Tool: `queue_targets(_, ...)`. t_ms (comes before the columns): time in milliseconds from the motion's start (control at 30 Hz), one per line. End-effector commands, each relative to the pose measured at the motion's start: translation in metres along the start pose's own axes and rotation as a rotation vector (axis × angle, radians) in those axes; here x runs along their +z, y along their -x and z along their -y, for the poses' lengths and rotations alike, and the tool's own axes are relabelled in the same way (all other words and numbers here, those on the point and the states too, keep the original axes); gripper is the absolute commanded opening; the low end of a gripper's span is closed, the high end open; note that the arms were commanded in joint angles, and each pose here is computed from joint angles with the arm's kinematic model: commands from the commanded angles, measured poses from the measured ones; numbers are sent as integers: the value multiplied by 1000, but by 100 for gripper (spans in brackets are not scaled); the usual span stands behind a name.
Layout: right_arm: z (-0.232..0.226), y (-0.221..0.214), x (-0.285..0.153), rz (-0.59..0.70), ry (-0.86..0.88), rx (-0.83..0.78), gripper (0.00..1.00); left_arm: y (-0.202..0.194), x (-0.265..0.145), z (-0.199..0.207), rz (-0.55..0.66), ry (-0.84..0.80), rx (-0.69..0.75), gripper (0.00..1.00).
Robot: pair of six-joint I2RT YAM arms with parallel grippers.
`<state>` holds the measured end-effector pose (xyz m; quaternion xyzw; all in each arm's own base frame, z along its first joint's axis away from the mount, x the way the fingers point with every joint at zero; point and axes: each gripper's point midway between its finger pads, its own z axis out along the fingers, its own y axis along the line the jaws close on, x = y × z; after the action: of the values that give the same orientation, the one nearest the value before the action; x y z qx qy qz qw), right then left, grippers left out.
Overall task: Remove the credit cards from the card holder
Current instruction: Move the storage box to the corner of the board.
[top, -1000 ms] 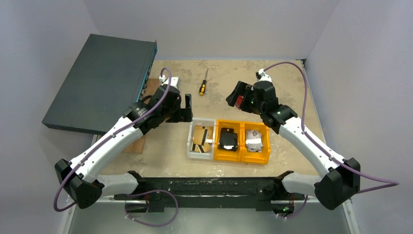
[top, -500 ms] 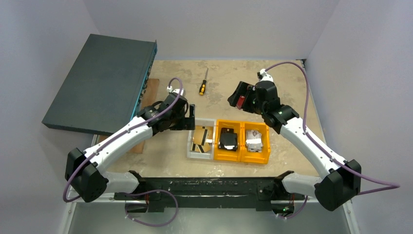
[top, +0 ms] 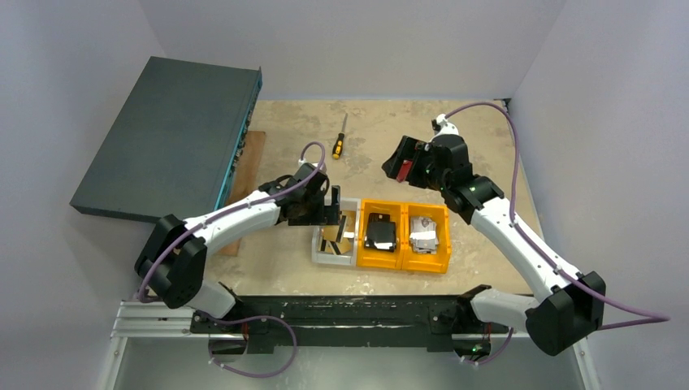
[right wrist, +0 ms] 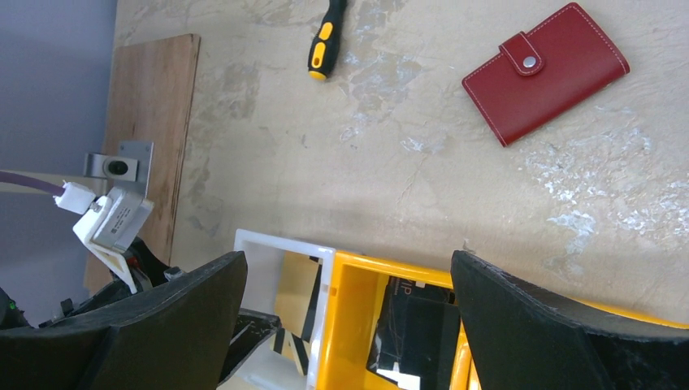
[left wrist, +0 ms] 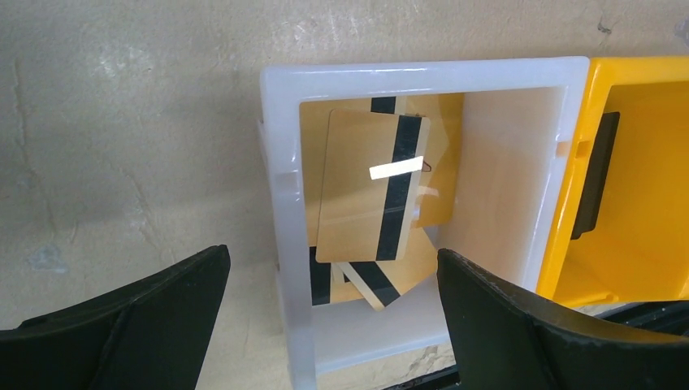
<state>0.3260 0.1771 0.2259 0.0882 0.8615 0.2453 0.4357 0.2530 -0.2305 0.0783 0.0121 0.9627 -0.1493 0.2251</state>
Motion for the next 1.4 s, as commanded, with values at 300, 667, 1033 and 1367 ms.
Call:
queue_targets(300, 8, 8, -11, 15, -3, 2, 99, 10, 13, 54, -10, -141, 29, 100)
queue_targets(667, 44, 23, -21, 34, -131, 66, 99, 31, 24, 151, -32, -242, -115, 100)
queue_targets(1033, 62, 30, -31, 46, -182, 87, 99, 52, 18, 211, -5, -355, -30, 100)
queue_targets(1367, 19, -22, -4, -103, -11, 61, 99, 84, -46, 75, 172, -95, -108, 100)
